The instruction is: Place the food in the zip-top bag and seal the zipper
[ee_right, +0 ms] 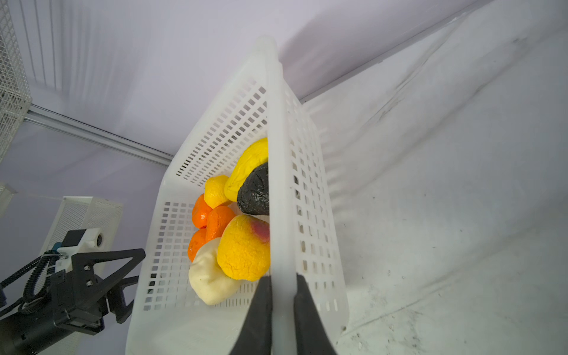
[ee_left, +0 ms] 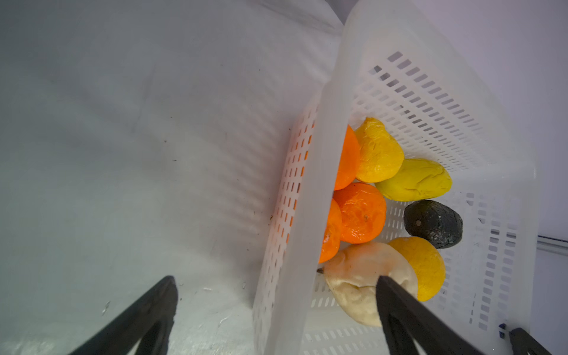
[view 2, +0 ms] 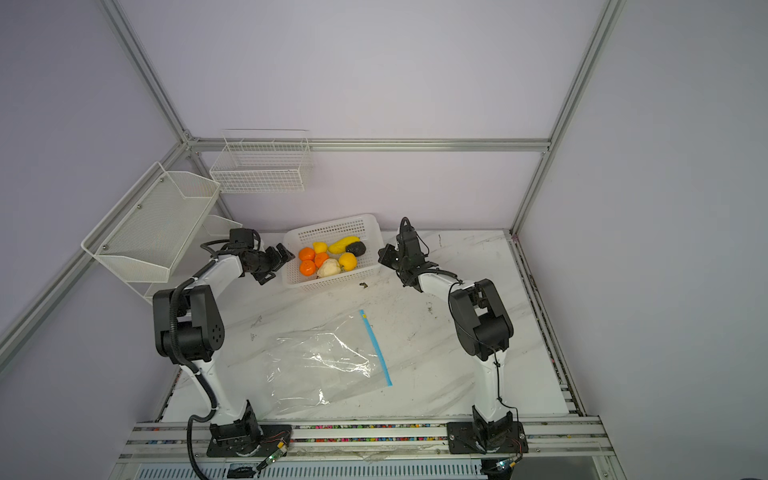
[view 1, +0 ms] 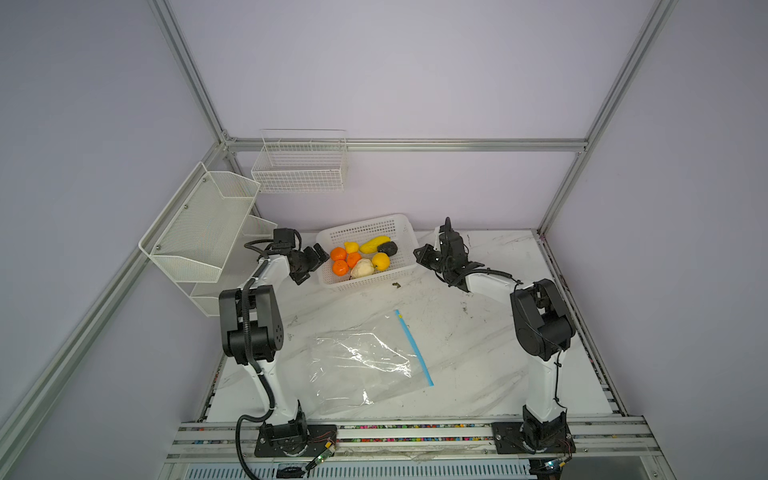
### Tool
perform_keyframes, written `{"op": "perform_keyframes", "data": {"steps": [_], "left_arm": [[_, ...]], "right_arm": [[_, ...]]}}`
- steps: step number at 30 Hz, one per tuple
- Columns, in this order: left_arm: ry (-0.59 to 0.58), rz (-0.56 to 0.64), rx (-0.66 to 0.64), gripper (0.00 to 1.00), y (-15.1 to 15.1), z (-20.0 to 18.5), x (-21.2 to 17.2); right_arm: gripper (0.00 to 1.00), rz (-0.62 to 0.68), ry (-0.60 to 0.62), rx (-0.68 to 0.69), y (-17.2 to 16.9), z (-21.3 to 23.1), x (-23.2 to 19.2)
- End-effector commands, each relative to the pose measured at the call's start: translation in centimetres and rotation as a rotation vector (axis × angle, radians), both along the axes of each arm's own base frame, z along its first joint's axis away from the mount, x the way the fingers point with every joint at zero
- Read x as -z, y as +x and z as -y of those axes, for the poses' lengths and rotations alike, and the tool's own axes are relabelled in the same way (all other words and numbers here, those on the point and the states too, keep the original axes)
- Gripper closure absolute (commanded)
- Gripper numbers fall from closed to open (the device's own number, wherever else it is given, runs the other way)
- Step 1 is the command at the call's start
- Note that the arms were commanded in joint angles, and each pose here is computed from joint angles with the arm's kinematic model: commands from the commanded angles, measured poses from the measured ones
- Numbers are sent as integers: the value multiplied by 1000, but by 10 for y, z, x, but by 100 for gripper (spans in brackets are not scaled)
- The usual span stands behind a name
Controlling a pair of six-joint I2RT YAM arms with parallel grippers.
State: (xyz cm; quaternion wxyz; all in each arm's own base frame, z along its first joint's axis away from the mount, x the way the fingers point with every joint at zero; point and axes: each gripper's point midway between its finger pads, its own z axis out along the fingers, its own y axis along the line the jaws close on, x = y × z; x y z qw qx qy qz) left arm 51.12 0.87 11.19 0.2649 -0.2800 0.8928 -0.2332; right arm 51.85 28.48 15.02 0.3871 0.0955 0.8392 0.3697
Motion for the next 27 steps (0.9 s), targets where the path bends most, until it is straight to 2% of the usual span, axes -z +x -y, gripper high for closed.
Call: {"op": "perform_keyframes", "data": {"steps": [1,7,16,27], "left_arm": [[-64,153,64,0,25,23,-43],[-91,171,104,0,34,37,-42],[-125,186,184,0,38,66,-45],[-143,207,310,0,41,125,-49]], "right_arm": [[86,44,-30,26,0,13,-13],[83,41,-37,28,-2,16,-11],[73,29,-34,21,-6,19,-8],[46,24,-53,52,-7,41,-10]]}}
